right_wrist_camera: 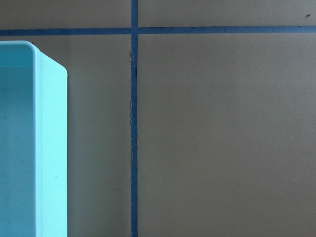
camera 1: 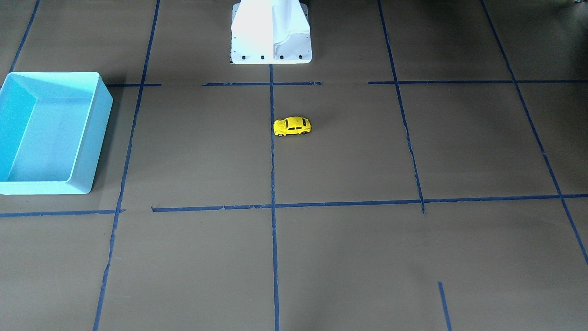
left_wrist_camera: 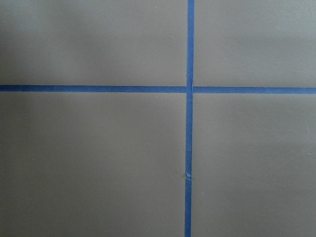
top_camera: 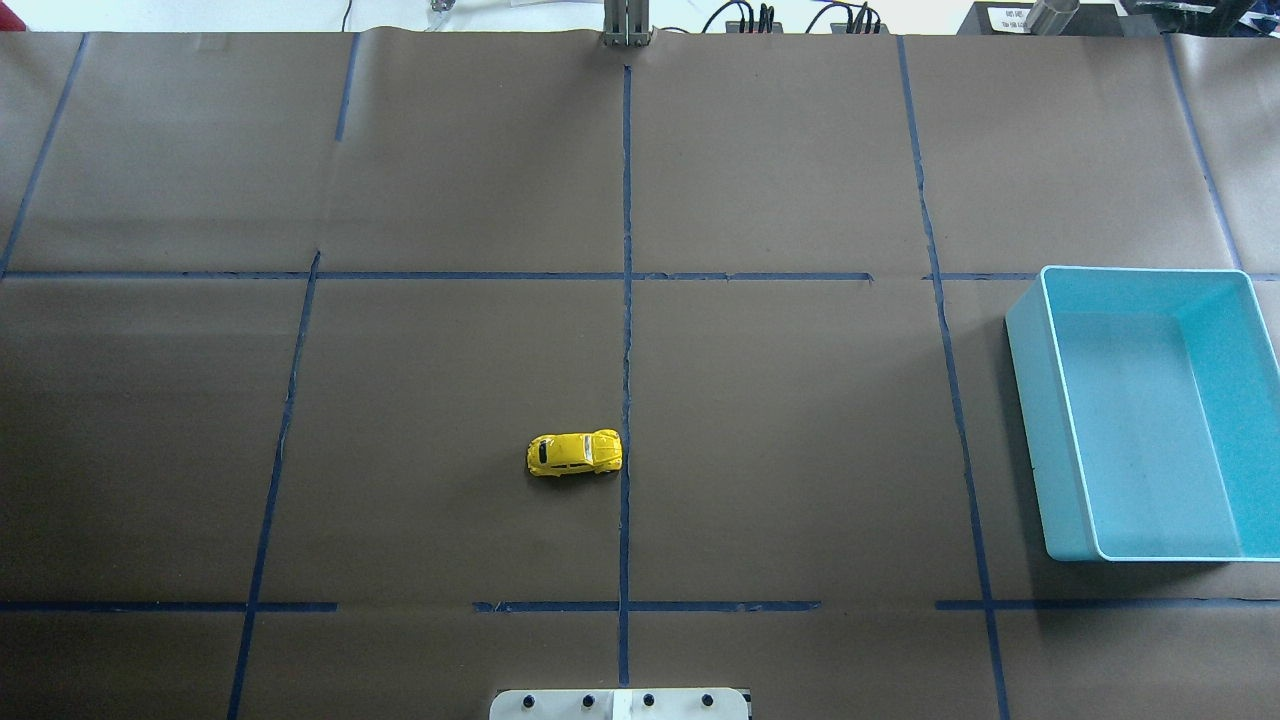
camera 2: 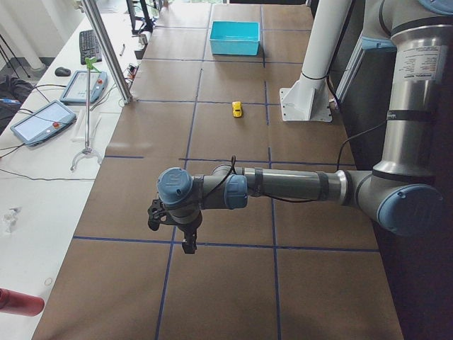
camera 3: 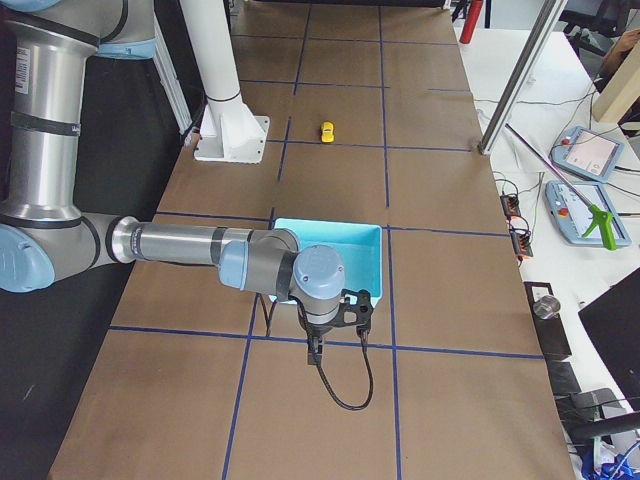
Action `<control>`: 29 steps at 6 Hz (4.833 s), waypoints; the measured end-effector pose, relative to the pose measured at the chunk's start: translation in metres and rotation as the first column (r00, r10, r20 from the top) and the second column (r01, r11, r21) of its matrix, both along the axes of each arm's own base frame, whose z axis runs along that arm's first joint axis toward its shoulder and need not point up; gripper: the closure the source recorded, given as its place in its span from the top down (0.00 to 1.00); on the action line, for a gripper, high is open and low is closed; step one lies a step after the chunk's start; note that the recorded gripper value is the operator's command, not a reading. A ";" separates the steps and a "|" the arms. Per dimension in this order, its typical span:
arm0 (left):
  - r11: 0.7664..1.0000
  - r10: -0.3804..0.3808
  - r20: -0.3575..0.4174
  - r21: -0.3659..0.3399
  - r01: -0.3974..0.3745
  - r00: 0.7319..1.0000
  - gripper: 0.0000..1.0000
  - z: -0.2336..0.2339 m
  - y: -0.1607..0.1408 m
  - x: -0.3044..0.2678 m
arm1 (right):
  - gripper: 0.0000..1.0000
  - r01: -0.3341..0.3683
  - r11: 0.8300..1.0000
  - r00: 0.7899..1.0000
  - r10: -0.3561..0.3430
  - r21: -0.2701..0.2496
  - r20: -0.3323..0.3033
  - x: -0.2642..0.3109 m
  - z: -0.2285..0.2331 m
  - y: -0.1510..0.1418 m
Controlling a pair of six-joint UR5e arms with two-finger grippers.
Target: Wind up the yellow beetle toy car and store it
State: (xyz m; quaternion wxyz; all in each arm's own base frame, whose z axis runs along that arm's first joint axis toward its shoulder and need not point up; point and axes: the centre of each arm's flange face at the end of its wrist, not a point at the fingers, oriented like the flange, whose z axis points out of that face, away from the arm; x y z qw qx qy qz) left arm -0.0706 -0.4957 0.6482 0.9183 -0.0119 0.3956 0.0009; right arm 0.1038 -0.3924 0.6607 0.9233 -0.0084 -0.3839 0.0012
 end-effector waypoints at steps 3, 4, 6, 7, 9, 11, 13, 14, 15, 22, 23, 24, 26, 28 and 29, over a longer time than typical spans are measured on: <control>1.000 0.001 0.003 0.004 -0.001 1.000 1.00 -0.002 0.000 0.000 | 1.00 0.001 1.000 1.000 -0.001 -0.002 0.000 0.000 0.001 0.001; 1.000 0.003 0.006 0.006 -0.003 1.000 1.00 -0.003 -0.001 0.001 | 1.00 0.001 1.000 1.000 -0.001 -0.003 0.000 0.000 0.001 0.001; 0.999 0.039 0.001 0.037 -0.039 0.999 1.00 -0.015 -0.006 0.020 | 1.00 0.001 1.000 1.000 -0.001 -0.002 0.000 0.000 0.001 0.001; 0.992 0.089 0.001 0.086 -0.089 0.996 1.00 -0.031 -0.015 0.046 | 1.00 0.002 1.000 1.000 -0.002 -0.001 0.000 0.000 0.001 0.001; 0.955 0.224 0.009 0.198 -0.221 0.975 1.00 -0.078 -0.032 0.121 | 1.00 0.002 1.000 1.000 -0.002 -0.002 0.000 0.000 0.001 0.001; 0.877 0.362 0.015 0.334 -0.346 0.932 1.00 -0.150 -0.041 0.206 | 1.00 0.002 1.000 1.000 -0.002 -0.002 0.001 0.000 0.001 0.001; 0.751 0.494 0.048 0.479 -0.454 0.868 1.00 -0.237 -0.043 0.309 | 1.00 0.002 1.000 1.000 -0.002 -0.003 0.001 0.000 0.002 0.001; 0.675 0.534 0.104 0.546 -0.497 0.839 1.00 -0.280 -0.039 0.362 | 1.00 0.001 1.000 1.000 -0.001 -0.003 0.001 0.000 0.002 0.001; 0.585 0.565 0.165 0.611 -0.533 0.809 1.00 -0.326 -0.026 0.420 | 1.00 0.001 1.000 1.000 -0.001 -0.004 0.001 0.000 0.002 0.002; 0.221 0.751 0.340 0.679 -0.700 0.566 1.00 -0.601 0.074 0.670 | 1.00 0.001 1.000 1.000 -0.001 -0.007 0.001 0.000 0.003 0.003; 0.152 0.736 0.427 0.653 -0.742 0.526 1.00 -0.599 0.090 0.684 | 1.00 0.001 1.000 1.000 -0.001 -0.008 0.001 0.000 0.003 0.003; 0.086 0.711 0.508 0.623 -0.777 0.486 1.00 -0.591 0.097 0.694 | 1.00 0.000 1.000 1.000 0.000 -0.009 0.002 0.000 0.003 0.003; 0.043 0.695 0.582 0.553 -0.832 0.422 1.00 -0.555 0.096 0.710 | 1.00 0.001 1.000 1.000 -0.001 -0.010 0.001 0.000 0.004 0.004; 0.044 0.700 0.593 0.521 -0.853 0.398 1.00 -0.514 0.095 0.719 | 1.00 -0.001 1.000 1.000 0.001 -0.012 0.002 -0.001 0.004 0.005; 0.045 0.701 0.594 0.515 -0.856 0.395 1.00 -0.498 0.093 0.722 | 1.00 -0.002 1.000 1.000 0.002 -0.015 0.003 0.000 0.005 0.006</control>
